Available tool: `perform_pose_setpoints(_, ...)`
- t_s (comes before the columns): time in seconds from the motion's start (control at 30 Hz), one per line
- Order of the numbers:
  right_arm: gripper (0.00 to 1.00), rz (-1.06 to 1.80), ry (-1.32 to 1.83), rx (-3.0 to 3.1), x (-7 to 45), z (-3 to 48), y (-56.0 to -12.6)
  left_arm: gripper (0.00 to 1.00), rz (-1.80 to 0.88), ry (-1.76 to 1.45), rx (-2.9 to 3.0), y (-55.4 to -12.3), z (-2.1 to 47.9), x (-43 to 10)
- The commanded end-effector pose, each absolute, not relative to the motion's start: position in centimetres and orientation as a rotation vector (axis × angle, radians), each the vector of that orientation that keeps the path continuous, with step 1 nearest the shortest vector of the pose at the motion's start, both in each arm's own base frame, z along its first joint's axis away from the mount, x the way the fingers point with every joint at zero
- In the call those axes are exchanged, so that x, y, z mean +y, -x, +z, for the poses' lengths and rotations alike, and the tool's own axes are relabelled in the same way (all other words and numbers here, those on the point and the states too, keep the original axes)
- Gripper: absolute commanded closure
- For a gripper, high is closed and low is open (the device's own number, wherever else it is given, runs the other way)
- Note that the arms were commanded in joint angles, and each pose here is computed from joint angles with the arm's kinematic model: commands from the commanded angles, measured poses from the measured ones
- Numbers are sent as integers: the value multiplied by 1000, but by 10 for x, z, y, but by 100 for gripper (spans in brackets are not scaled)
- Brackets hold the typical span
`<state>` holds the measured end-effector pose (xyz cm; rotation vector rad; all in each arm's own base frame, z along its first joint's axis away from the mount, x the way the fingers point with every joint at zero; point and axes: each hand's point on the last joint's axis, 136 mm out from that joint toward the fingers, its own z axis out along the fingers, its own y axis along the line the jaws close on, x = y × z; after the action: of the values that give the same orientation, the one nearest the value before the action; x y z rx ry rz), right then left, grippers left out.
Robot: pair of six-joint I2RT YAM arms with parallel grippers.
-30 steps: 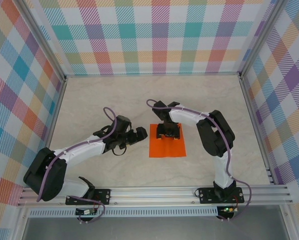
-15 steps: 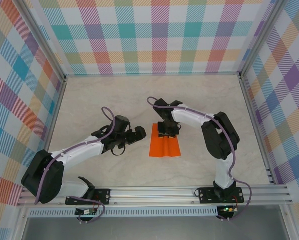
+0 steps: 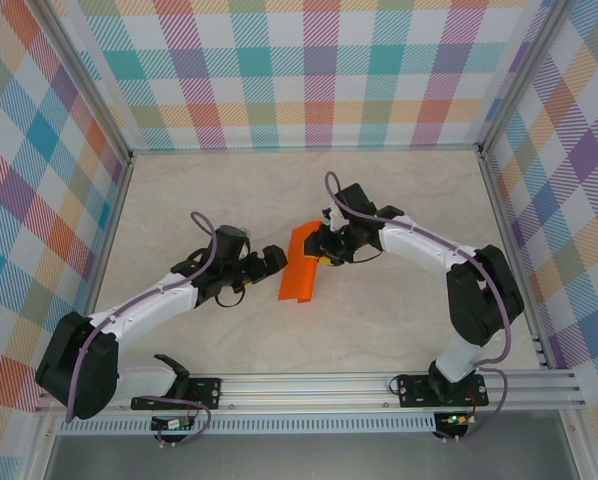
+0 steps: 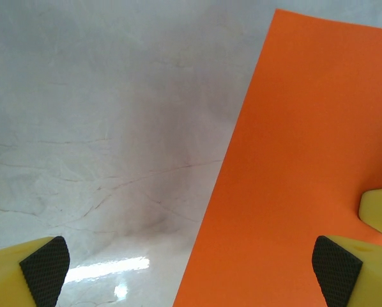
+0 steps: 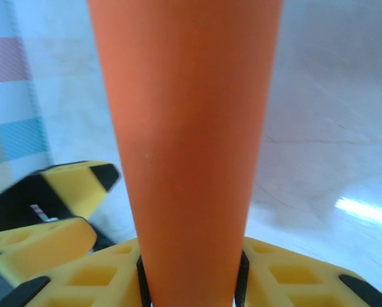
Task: Fold a paper plane with a square sheet of paper (pick it up from the middle)
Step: First fold in half a square sheet of paper at the center of the table.
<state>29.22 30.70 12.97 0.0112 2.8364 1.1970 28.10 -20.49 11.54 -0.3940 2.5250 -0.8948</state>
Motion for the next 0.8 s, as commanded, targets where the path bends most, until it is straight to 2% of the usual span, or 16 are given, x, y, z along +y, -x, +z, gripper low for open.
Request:
perform_pose_setpoints(0.0, 62, 1488, 74, 2752, 332, 145, -292, 0, -1018, 398, 2491, -281, 127, -208)
perform_pose_setpoints(0.2, 62, 1354, -21, 2899, 322, 85, -297, 0, -1043, 407, 2531, -279, 116, -211)
perform_pose_setpoints(0.4, 53, 1207, -35, 3002, 308, 49, -296, 0, -1047, 412, 2560, -275, 105, -212)
perform_pose_setpoints(0.53, 41, 1124, -40, 3016, 299, 46, -298, 0, -1065, 408, 2597, -276, 95, -218)
perform_pose_setpoints(0.77, 35, 1080, -62, 2984, 283, 61, -296, 1, -1077, 383, 2630, -279, 87, -226)
